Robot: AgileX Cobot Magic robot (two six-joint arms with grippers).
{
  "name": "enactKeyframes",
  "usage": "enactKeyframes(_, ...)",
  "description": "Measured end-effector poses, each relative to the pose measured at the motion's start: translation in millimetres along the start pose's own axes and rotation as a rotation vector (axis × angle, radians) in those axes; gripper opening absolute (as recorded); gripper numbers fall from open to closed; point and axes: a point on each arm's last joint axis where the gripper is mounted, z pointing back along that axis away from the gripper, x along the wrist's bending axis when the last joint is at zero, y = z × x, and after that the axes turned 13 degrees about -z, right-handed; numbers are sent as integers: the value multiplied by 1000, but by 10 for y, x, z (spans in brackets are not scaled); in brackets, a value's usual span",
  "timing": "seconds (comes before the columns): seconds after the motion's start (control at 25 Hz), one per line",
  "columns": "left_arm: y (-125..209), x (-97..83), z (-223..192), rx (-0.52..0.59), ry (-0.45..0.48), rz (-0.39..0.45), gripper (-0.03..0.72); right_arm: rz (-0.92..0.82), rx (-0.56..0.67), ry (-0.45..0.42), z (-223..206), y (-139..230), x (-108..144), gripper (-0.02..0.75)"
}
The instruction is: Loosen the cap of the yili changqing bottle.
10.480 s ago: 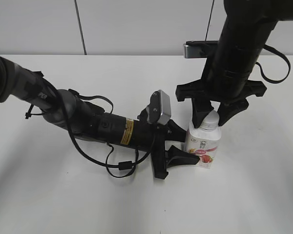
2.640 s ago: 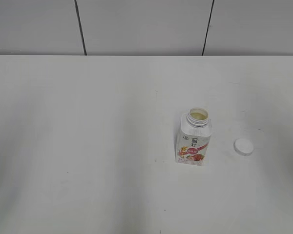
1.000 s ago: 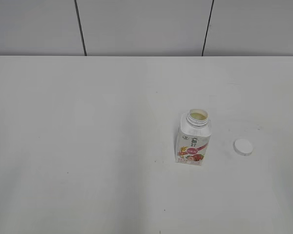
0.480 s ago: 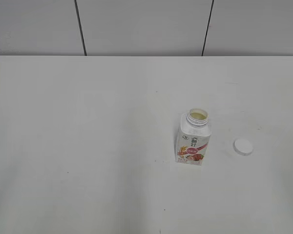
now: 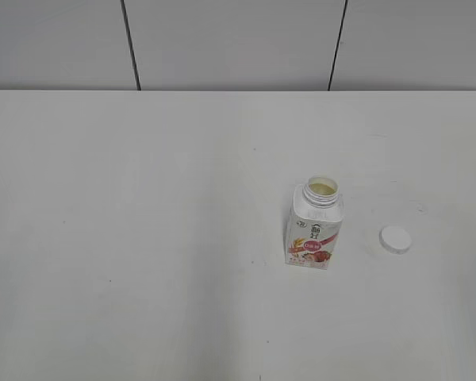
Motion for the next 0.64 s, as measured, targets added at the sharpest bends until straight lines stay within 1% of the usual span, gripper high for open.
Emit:
enactKeyframes(0.4, 0, 0, 0, 0, -1, 1, 417, -1, 0, 0, 0, 0, 1, 587)
enactKeyframes(0.64, 0, 0, 0, 0, -1, 1, 396, -1, 0, 0, 0, 0, 1, 587)
